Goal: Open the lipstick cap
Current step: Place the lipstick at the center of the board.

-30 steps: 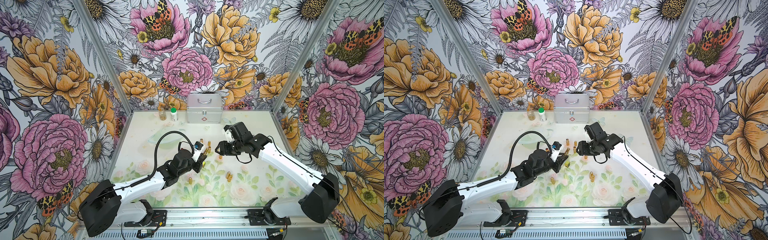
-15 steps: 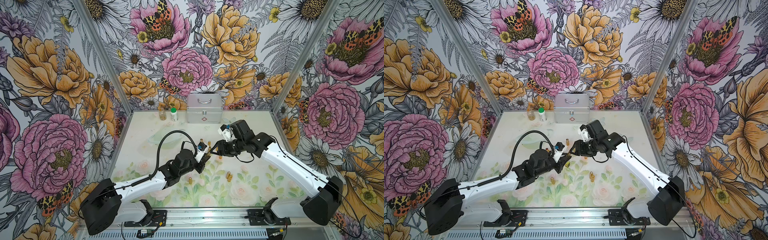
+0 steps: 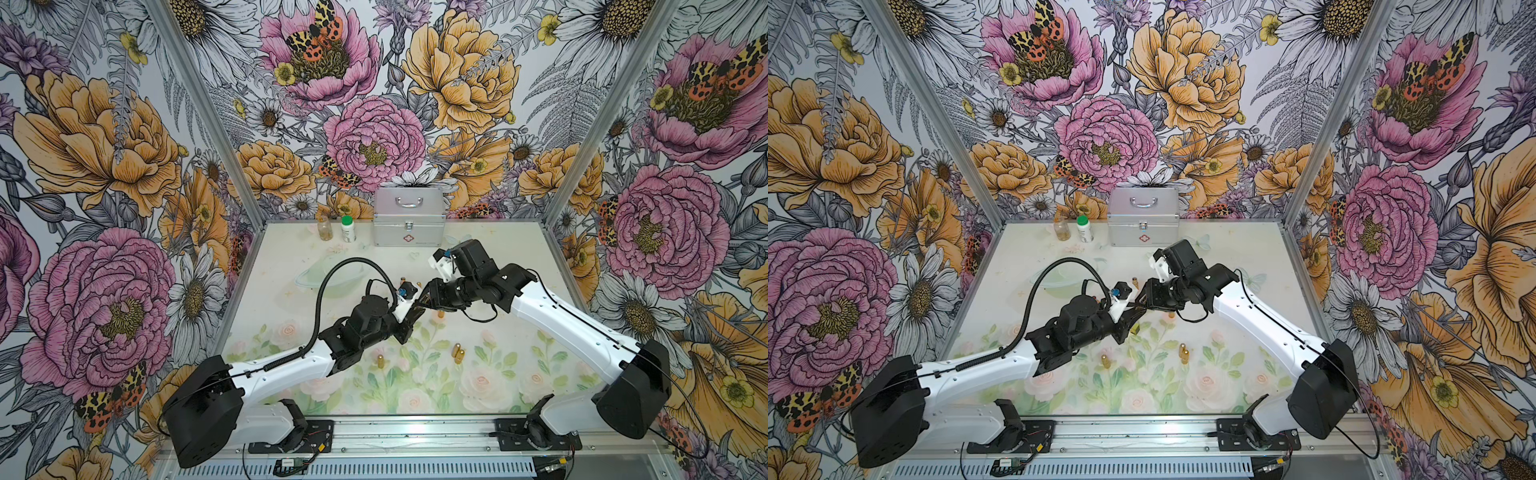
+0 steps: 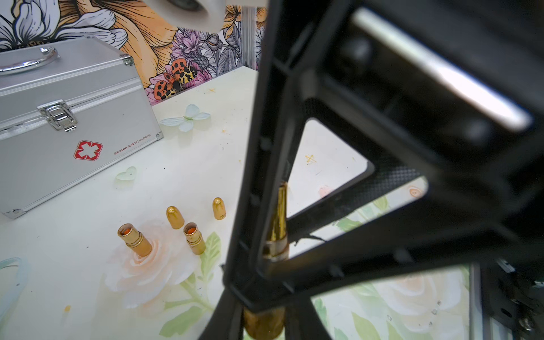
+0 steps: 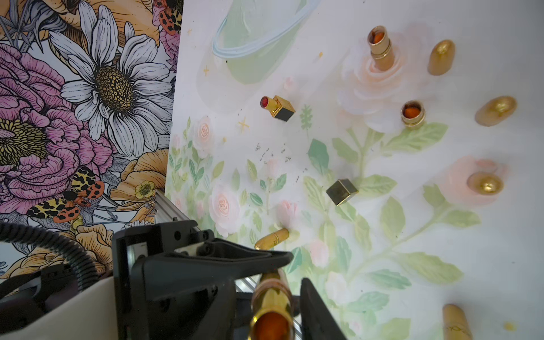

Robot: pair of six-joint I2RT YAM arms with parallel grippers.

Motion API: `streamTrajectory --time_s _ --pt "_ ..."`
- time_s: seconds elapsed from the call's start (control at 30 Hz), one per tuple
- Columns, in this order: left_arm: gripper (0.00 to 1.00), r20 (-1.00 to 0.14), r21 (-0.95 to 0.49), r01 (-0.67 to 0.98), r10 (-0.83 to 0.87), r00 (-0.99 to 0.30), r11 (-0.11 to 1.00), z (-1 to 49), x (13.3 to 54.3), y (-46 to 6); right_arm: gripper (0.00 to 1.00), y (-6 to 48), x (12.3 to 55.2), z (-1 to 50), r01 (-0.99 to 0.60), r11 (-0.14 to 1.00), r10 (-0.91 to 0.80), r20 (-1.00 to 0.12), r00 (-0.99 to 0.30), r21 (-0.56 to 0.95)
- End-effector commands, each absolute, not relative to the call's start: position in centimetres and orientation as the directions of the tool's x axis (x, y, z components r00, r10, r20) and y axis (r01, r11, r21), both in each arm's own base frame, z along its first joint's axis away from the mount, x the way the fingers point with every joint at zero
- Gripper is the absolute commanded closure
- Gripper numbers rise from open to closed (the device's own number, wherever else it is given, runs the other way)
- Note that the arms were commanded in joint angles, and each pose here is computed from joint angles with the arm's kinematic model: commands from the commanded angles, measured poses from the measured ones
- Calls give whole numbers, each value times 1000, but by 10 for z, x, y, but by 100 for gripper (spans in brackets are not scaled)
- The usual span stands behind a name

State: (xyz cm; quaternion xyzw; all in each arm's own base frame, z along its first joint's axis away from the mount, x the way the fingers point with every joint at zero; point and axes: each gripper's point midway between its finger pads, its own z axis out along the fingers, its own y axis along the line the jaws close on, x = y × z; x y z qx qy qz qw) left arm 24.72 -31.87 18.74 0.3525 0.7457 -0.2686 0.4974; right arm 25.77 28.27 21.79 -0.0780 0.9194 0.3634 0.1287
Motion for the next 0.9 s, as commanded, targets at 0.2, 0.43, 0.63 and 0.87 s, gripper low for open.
streamTrajectory --time_s 0.2,0.43,0.63,0.87 --pt "100 -952 -31 806 228 -204 592 210 249 -326 69 289 260 213 -242 708 -45 -300 -953 663" --pt "100 -955 -23 779 218 -203 626 213 255 -323 74 287 259 210 -232 712 -40 -292 -956 662" --pt "100 -954 -19 773 220 -204 634 212 257 -322 79 288 263 212 -232 714 -30 -302 -953 660" --pt "92 -953 -20 762 219 -211 647 210 259 -320 81 284 271 222 -236 731 3 -349 -937 641"
